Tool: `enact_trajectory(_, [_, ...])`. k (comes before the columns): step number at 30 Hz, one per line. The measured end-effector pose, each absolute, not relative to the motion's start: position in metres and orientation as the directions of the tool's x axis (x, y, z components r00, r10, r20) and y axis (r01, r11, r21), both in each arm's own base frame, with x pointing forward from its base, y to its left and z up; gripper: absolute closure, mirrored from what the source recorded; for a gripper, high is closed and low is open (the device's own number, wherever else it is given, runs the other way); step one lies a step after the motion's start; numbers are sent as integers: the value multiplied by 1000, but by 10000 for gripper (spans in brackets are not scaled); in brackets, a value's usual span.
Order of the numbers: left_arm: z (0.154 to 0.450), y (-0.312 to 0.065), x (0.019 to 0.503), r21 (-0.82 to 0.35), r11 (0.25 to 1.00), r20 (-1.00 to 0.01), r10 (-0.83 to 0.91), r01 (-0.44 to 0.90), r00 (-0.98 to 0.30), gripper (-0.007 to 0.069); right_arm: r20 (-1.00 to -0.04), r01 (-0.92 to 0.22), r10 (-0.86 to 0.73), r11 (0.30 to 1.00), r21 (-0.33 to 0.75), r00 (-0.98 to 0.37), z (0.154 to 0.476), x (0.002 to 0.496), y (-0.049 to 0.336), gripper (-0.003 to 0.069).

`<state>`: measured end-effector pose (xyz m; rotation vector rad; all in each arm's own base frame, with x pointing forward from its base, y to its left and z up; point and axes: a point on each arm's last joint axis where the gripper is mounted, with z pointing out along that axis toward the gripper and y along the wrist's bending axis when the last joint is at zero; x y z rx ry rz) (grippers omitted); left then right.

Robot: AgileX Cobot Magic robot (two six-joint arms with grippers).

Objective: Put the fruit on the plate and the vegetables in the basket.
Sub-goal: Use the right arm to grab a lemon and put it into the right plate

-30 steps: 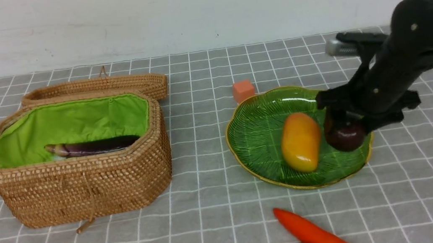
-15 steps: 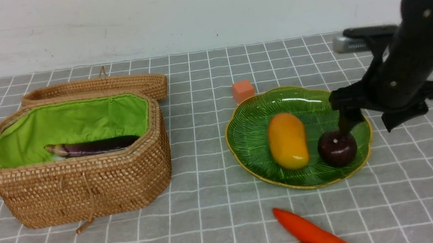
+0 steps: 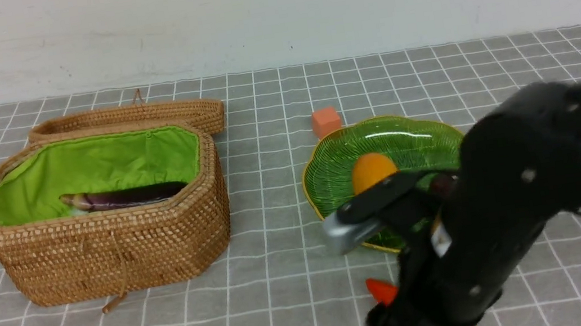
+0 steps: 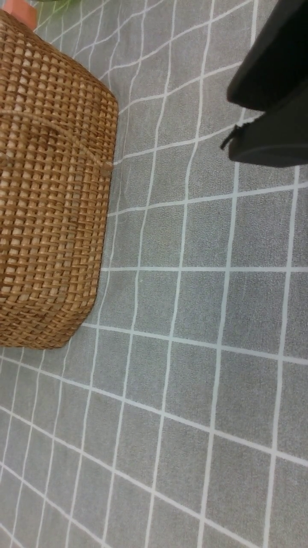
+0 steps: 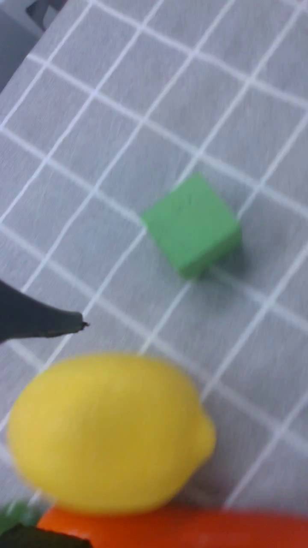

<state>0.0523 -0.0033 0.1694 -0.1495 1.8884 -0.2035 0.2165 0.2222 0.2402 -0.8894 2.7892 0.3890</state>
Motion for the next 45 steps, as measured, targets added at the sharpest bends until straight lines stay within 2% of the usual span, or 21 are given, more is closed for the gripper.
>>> enact_trajectory(4, [169, -3, 52, -215, 977, -925, -204, -2, -320, 504, -221, -601, -563, 779, 182, -797, 222, 217, 233, 67])
enact_trajectory(13, [169, -3, 52, -213, 977, -925, -202, -3, -321, 494, -208, -658, -637, 752, 45, -742, 204, 235, 231, 67])
enact_trajectory(17, [169, -3, 52, -213, 977, -925, -202, -3, -321, 492, -162, -642, -626, 763, 76, -763, 193, 232, 234, 63])
enact_trajectory(33, [169, -3, 52, -212, 977, -925, -201, -3, -322, 480, -162, -624, -606, 774, 108, -779, 199, 229, 232, 87])
enact_trajectory(36, [169, -3, 52, -212, 977, -925, -201, -3, -322, 479, -196, -604, -578, 789, 118, -793, 214, 235, 226, 87])
enact_trajectory(38, [169, -3, 52, -212, 977, -925, -201, -3, -322, 477, -275, -557, -509, 819, 138, -816, 241, 251, 215, 87])
enact_trajectory(39, [169, -3, 52, -212, 977, -925, -201, -3, -322, 477, -283, -558, -508, 818, 139, -814, 243, 251, 215, 87])
enact_trajectory(40, [169, -3, 52, -212, 977, -925, -201, -3, -322, 477, -337, -528, -460, 837, 144, -822, 260, 264, 206, 87])
enact_trajectory(45, [169, -3, 52, -212, 977, -925, -201, -3, -322, 475, -503, -433, -309, 889, 150, -807, 291, 303, 179, 88])
